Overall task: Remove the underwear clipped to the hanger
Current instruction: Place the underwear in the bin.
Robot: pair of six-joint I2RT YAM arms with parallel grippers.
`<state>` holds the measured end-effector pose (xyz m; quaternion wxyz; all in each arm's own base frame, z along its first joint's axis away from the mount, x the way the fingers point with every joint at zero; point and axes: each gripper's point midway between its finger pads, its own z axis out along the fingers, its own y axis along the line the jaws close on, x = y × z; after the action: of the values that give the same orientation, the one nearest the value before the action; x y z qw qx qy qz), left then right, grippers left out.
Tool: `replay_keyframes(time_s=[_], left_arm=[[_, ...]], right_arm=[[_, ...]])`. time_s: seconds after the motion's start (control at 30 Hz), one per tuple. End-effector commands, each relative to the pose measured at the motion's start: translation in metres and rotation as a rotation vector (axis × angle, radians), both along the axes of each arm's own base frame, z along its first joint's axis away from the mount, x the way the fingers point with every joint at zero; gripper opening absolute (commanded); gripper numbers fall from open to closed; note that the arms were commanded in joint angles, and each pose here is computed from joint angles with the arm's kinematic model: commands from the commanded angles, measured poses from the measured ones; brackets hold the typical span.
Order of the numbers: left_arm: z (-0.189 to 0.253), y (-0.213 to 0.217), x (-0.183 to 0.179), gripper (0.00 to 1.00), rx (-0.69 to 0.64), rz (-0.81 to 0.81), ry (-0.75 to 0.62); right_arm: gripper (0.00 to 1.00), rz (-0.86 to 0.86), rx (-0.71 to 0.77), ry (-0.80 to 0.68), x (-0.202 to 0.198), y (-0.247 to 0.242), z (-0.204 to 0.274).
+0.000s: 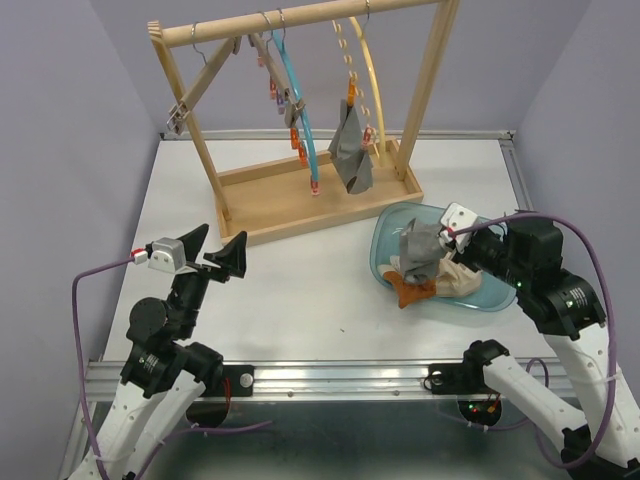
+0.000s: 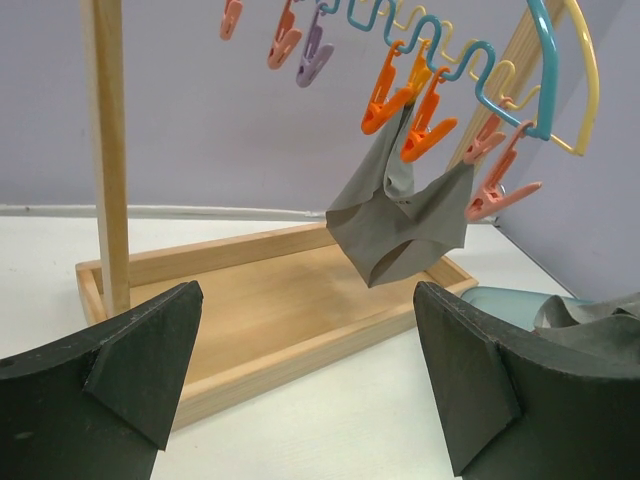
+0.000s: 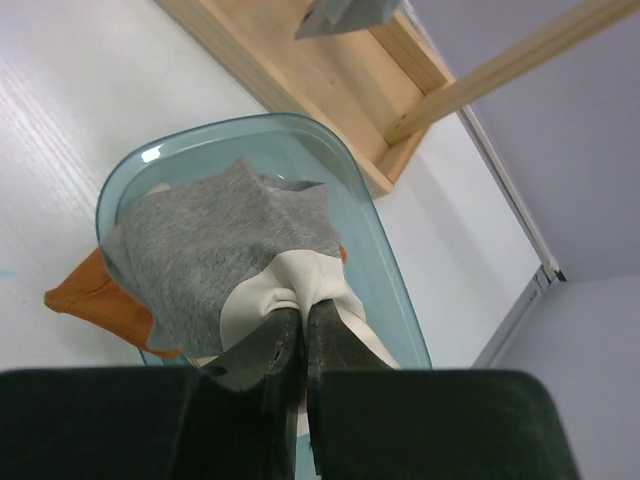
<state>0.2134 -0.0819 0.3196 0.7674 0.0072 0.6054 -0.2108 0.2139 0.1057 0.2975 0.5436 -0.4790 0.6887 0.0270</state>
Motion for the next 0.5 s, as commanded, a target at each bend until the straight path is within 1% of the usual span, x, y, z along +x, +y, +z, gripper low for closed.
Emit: replay_keyframes(time_s=[0.0,0.13,0.2,0.37,0.47], left_arm=[[0.006,-0.001,0.002,0.99,-0.009,-0.002,-0.031],[0.007,0.0,0.001,0.99,-0.009,-0.001,-0.033],[0.007,0.0,0.001,0.99,-0.007,-0.001,-0.033],[0.007,0.0,0.001,0.99,-0.008,-0.002,-0.035],[0.007,-0.001,0.001,0.99,-0.007,-0.004,-0.035]], right_arm=[[0.01,-0.172,0.029,-0.101,0.019,-0.024,0.027],[0.0,-0.29,0.036,-0.147,0.026,-0.045,0.04],[0.01,-0.321,0.04,-0.152,0.028,-0.05,0.042],[0.0,-0.381,0.03,-0.169,0.029,-0.061,0.043],[0.01,-0.385,0.015,-0.163,0.029,-0.063,0.034]])
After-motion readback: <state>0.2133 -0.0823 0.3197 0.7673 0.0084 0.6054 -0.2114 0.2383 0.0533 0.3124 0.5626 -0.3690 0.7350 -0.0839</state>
